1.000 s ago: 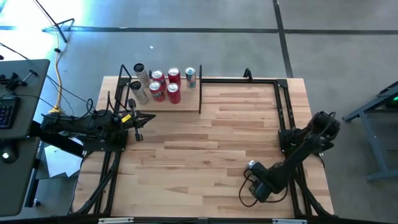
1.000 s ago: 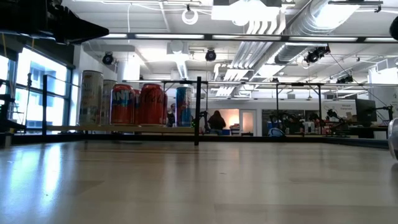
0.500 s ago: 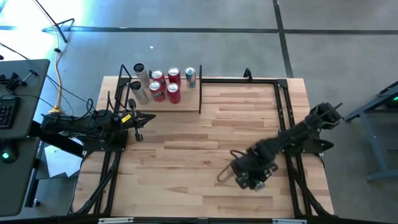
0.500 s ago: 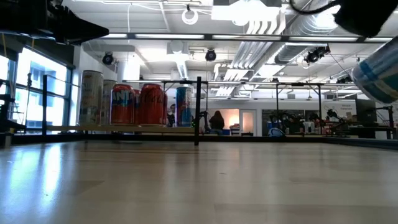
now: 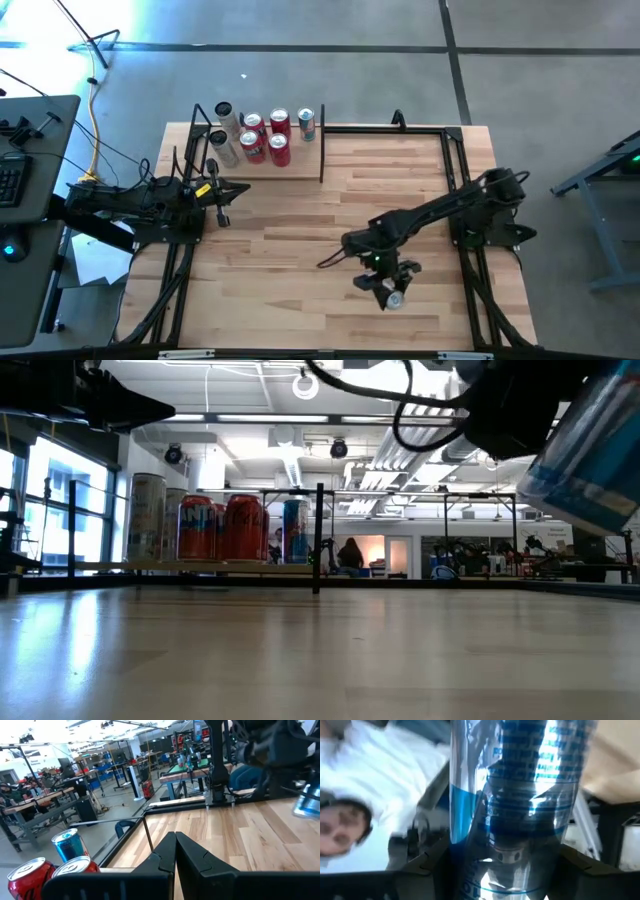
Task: Place canned beverage on shelf
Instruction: Put the blue soda can aligned with the other blue soda can on the shelf
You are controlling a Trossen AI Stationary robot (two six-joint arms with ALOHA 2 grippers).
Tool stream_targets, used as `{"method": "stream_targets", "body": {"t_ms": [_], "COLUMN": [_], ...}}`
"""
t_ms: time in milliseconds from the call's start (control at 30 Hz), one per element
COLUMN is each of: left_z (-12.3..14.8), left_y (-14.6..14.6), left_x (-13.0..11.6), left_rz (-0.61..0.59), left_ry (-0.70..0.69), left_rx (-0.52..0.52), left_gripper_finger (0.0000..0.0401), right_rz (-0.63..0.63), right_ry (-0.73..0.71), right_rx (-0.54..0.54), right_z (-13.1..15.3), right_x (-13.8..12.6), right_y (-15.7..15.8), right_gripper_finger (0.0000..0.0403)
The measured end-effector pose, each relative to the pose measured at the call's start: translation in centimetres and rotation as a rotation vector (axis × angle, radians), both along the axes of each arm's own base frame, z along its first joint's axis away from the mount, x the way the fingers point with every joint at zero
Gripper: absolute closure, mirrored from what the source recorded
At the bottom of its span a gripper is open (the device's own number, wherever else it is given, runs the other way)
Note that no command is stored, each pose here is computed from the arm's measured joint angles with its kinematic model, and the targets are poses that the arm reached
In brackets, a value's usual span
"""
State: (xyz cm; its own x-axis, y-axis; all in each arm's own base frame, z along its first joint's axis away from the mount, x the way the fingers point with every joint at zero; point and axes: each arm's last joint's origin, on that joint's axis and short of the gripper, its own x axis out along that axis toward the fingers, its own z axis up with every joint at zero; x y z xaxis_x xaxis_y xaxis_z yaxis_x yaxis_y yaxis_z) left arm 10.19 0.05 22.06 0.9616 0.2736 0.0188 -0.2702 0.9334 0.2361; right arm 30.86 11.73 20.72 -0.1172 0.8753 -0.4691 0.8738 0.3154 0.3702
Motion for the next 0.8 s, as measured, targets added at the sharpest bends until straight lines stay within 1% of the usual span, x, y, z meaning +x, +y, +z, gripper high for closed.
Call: {"method": "stream_targets", "body": {"t_ms": [67,233,367,500,733,800], "left_z": [0.0,0.0,0.0,0.0,0.0,0.0], "left_y": [0.0,0.0,0.0,0.0,0.0,0.0], "left_x": [0.0,0.0,0.0,0.0,0.0,0.0], "left_rz": [0.0,0.0,0.0,0.0,-0.002,-0.012], "left_ry": [0.0,-0.002,-0.002,-0.002,-0.003,-0.005], "left_rx": [-0.002,-0.008,-0.008,-0.009,-0.01,-0.018], "left_gripper_finger": [0.04,0.04,0.04,0.04,0.04,0.04], "right_rz": [0.014,0.009,-0.004,-0.004,-0.014,-0.016], "right_ry": [-0.024,-0.113,-0.071,-0.03,-0.022,-0.021], "right_rx": [0.048,0.078,0.059,0.066,0.061,0.057], "right_z": [-0.9,-1.8,-3.2,-4.4,-4.6,-4.6], "right_x": [0.8,2.3,2.7,2.9,3.0,3.0], "right_y": [0.3,0.5,0.3,0.2,-0.1,-0.1], "right_gripper_finger": [0.019,0.019,0.019,0.019,0.019,0.0179]}}
